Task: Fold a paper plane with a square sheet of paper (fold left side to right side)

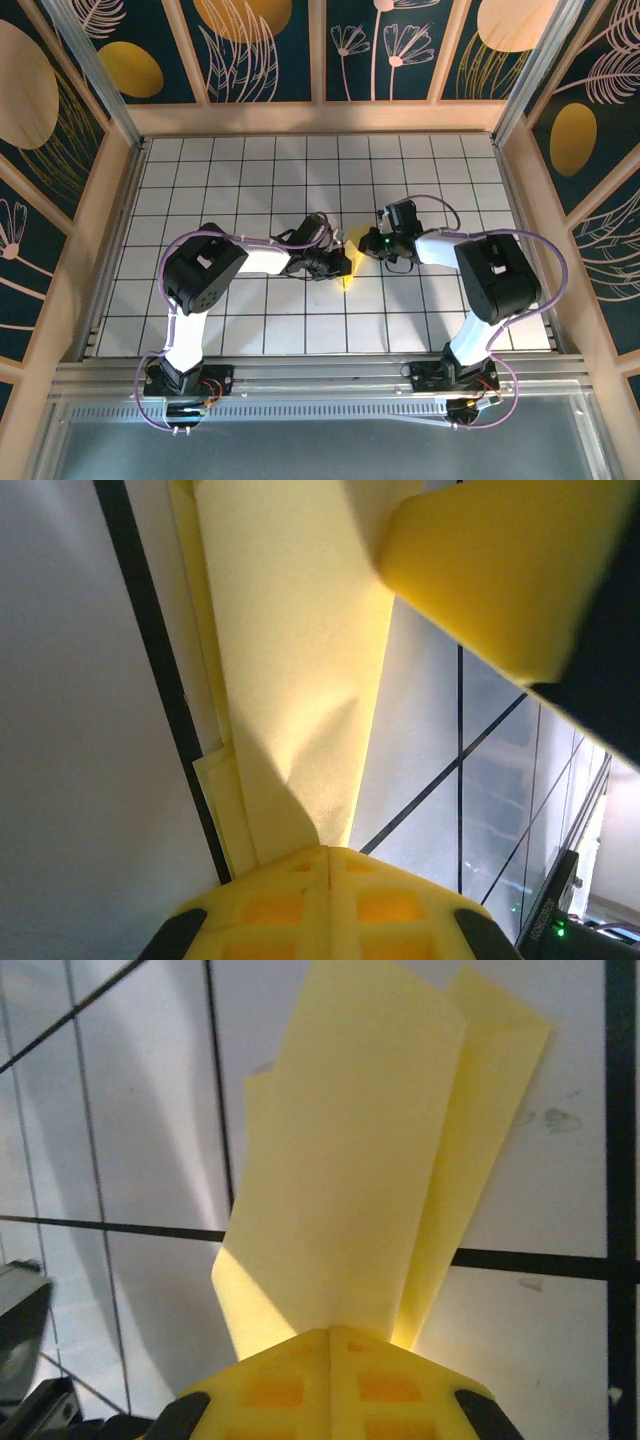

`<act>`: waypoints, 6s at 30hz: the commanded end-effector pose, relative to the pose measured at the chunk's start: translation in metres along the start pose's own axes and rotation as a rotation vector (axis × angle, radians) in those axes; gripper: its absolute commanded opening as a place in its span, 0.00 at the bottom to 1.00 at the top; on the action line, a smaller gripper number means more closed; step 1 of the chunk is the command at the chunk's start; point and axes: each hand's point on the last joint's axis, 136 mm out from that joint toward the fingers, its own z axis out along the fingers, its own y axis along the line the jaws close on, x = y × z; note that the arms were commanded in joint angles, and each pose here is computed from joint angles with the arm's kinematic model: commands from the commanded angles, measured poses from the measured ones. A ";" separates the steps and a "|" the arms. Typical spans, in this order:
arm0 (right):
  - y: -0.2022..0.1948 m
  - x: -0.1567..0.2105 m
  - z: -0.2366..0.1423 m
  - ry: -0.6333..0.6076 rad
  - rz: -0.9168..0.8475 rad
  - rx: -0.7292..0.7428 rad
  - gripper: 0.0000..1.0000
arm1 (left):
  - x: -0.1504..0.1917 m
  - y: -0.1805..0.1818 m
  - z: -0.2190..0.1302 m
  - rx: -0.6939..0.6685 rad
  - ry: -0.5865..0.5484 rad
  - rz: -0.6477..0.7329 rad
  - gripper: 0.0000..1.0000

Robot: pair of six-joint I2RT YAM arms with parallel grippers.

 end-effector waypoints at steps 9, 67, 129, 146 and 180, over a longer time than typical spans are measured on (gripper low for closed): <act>0.030 0.018 -0.018 0.004 -0.063 -0.135 0.00 | 0.019 0.049 0.008 -0.231 0.035 -0.024 0.00; -0.060 -0.083 0.010 -0.068 -0.009 0.005 0.00 | 0.030 0.066 0.008 -0.302 0.055 -0.042 0.00; -0.037 0.069 0.029 0.203 0.133 -0.006 0.00 | -0.003 -0.040 -0.041 0.038 -0.067 -0.003 0.07; -0.041 0.072 0.030 0.216 0.123 0.018 0.00 | 0.019 -0.036 -0.023 0.138 0.047 -0.063 0.03; -0.049 0.075 0.030 0.228 0.116 0.064 0.00 | 0.031 -0.003 -0.009 0.035 0.082 -0.081 0.03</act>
